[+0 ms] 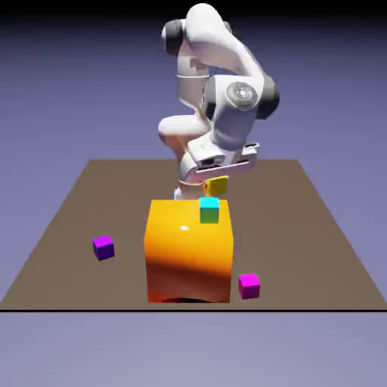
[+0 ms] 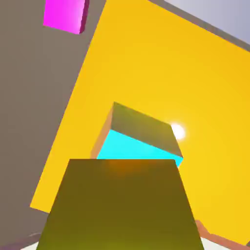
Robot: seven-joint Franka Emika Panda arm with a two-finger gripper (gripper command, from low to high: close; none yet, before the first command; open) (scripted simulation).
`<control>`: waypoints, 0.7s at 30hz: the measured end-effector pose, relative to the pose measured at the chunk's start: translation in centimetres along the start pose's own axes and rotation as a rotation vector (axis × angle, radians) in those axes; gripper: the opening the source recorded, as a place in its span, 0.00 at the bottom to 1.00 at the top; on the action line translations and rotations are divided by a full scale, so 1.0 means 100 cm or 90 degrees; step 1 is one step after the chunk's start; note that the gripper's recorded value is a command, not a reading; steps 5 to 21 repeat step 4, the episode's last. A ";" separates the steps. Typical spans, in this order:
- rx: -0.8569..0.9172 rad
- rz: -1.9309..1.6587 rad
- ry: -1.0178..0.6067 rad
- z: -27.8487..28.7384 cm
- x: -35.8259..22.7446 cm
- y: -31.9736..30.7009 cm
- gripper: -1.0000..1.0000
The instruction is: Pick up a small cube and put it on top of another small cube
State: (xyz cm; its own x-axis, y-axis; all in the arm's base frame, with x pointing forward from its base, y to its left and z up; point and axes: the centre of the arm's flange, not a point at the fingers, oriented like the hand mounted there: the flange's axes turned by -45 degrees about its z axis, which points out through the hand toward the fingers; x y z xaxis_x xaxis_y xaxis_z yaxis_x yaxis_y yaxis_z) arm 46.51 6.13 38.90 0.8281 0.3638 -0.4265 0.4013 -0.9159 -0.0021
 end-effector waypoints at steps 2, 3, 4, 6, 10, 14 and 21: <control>-0.002 0.000 0.000 0.001 0.000 0.000 1.00; -0.001 0.001 0.000 0.001 0.000 0.001 1.00; -0.002 0.000 0.000 -0.012 -0.001 0.000 1.00; -0.002 0.000 0.000 -0.012 -0.001 0.000 1.00; -0.002 0.000 0.000 -0.012 -0.001 0.000 1.00; -0.002 0.000 0.000 -0.012 -0.001 0.000 1.00; -0.002 0.000 0.000 -0.012 -0.001 0.000 1.00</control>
